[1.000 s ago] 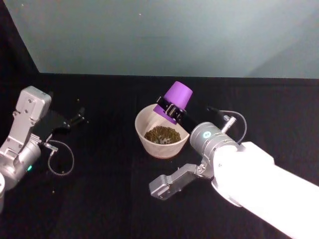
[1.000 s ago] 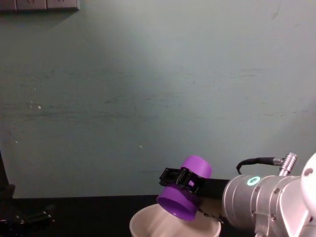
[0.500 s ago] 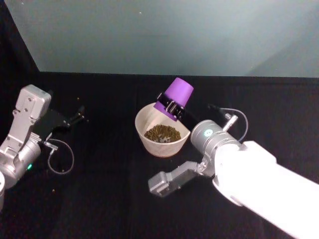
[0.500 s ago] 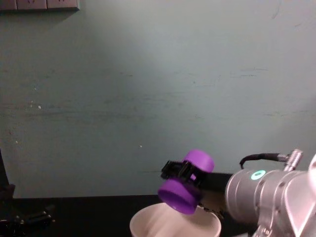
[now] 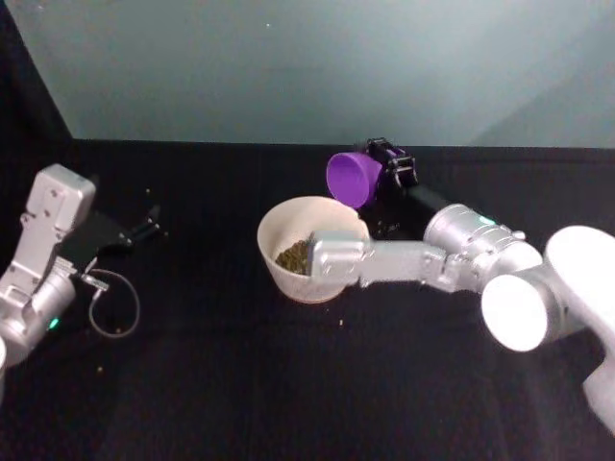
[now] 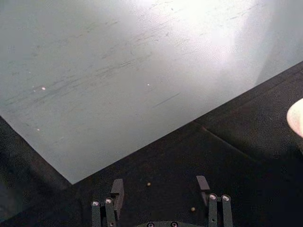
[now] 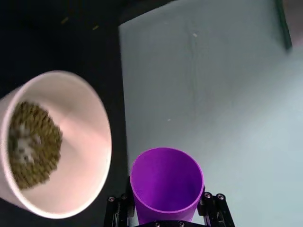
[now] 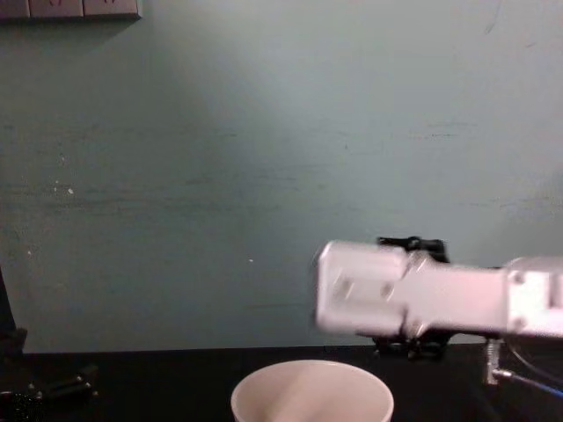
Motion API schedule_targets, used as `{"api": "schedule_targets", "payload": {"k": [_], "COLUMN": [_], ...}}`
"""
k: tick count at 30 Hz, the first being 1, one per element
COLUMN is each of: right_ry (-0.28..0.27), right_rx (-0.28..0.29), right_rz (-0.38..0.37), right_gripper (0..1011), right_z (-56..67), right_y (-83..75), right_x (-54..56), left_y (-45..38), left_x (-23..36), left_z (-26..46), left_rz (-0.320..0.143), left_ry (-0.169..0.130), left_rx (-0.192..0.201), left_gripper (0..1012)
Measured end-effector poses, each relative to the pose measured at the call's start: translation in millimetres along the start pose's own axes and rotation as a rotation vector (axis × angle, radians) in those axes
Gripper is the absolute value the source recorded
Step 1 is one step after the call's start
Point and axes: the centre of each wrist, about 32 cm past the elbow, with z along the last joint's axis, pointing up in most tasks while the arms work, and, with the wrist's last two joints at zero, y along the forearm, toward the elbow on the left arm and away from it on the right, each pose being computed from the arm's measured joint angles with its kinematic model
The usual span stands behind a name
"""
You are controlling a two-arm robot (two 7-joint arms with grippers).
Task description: Pick up the cup and pour the mung beans from the cup into the bowl.
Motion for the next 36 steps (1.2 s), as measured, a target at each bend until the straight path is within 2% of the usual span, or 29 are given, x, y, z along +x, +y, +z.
{"api": "schedule_targets", "payload": {"k": [3, 4, 5, 6, 8, 9, 10, 11, 12, 15, 16, 20, 22, 36], "right_ry": [0.140, 0.252, 0.290, 0.290, 0.449, 0.449, 0.523, 0.553, 0.623, 0.721, 0.782, 0.889, 0.916, 0.918], "right_rx": [0.013, 0.021, 0.025, 0.025, 0.027, 0.027, 0.027, 0.027, 0.028, 0.032, 0.036, 0.053, 0.060, 0.062], "right_rz": [0.001, 0.003, 0.003, 0.003, -0.003, -0.003, -0.008, -0.012, -0.019, -0.033, -0.041, -0.050, -0.048, -0.045], "right_gripper": [718, 718, 718, 718, 718, 718, 718, 718, 718, 718, 718, 718, 718, 718], "right_z": [-10.0, -18.2, -20.7, -20.7, -31.2, -31.2, -35.6, -37.4, -41.2, -46.6, -50.3, -57.6, -60.1, -60.8], "right_y": [-2.9, -5.5, -6.3, -6.3, -10.0, -10.0, -11.8, -12.7, -14.6, -17.8, -19.6, -21.9, -22.3, -22.5], "right_x": [0.0, -1.8, -2.5, -2.5, -7.9, -7.9, -11.3, -12.6, -15.6, -20.0, -22.9, -26.9, -27.5, -27.0], "left_y": [0.0, 0.0, 0.0, 0.0, 0.0, 0.0, 0.0, 0.0, 0.0, 0.0, 0.0, 0.0, 0.0, 0.0], "left_x": [0.0, 0.0, 0.0, 0.0, 0.0, 0.0, 0.0, 0.0, 0.0, 0.0, 0.0, 0.0, 0.0, 0.0], "left_z": [0.0, 0.0, 0.0, 0.0, 0.0, 0.0, 0.0, 0.0, 0.0, 0.0, 0.0, 0.0, 0.0, 0.0], "left_rz": [0.000, 0.000, 0.000, 0.000, 0.000, 0.000, 0.000, 0.000, 0.000, 0.000, 0.000, 0.000, 0.000, 0.000], "left_ry": [0.000, 0.000, 0.000, 0.000, 0.000, 0.000, 0.000, 0.000, 0.000, 0.000, 0.000, 0.000, 0.000, 0.000], "left_rx": [0.000, 0.000, 0.000, 0.000, 0.000, 0.000, 0.000, 0.000, 0.000, 0.000, 0.000, 0.000, 0.000, 0.000], "left_gripper": [1000, 1000, 1000, 1000, 1000, 1000, 1000, 1000, 1000, 1000, 1000, 1000, 1000, 1000]}}
